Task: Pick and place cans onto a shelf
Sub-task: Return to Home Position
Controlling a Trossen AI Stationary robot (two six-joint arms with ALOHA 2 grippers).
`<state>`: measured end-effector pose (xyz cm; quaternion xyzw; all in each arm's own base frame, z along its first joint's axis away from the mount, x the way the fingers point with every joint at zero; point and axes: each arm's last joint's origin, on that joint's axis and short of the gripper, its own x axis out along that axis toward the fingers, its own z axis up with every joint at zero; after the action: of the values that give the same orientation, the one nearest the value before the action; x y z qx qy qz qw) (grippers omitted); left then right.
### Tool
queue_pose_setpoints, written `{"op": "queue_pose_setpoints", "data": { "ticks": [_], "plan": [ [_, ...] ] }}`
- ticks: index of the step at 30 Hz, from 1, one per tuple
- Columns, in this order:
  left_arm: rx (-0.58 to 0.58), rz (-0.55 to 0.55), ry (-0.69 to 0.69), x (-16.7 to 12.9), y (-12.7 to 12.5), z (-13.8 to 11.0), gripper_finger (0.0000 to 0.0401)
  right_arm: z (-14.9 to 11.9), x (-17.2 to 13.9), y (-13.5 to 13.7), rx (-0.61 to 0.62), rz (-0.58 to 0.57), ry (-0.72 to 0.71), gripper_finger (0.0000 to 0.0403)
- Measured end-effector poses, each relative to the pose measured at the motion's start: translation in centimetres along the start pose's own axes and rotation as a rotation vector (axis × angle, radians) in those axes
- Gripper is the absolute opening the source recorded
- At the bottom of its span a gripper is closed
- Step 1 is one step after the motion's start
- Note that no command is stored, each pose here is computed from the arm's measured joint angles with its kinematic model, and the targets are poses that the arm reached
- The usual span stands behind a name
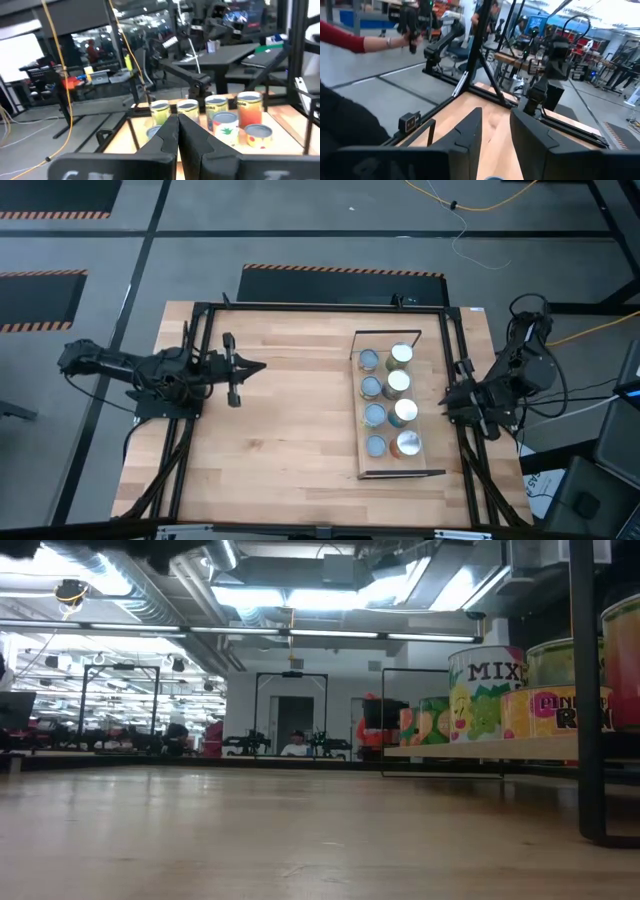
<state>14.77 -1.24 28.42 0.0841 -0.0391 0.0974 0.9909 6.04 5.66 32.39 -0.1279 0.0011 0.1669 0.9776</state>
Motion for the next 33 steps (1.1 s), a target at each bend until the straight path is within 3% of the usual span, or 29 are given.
{"op": "queue_pose_setpoints", "data": {
  "ticks": [4,10,13,18,28,33],
  "plan": [
    [-0.019,0.035,-0.043,-0.9,0.9,-2.2,0.0001,-1.7,0.6,0.5,0.035,-0.032,-0.044,0.0105],
    [-0.051,0.064,-0.033,-1.5,1.7,-4.3,0.0001,-4.2,2.2,1.7,0.038,0.040,-0.126,0.0105],
    [-0.062,0.063,-0.018,-1.6,2.0,-5.2,0.0001,-5.0,2.7,1.6,0.029,0.024,-0.154,0.0105],
    [-0.080,0.067,0.003,-1.8,2.5,-6.7,0.0001,-5.8,3.3,0.8,0.019,0.004,-0.161,0.0105],
    [-0.079,0.066,-0.128,-2.7,2.8,-9.7,0.0001,-7.0,3.9,-1.0,0.023,-0.042,-0.139,0.0105],
    [-0.077,0.072,-0.112,-2.8,2.9,-10.0,0.0001,-6.8,3.0,-1.4,0.020,-0.053,-0.181,0.0105]
  ]
}}
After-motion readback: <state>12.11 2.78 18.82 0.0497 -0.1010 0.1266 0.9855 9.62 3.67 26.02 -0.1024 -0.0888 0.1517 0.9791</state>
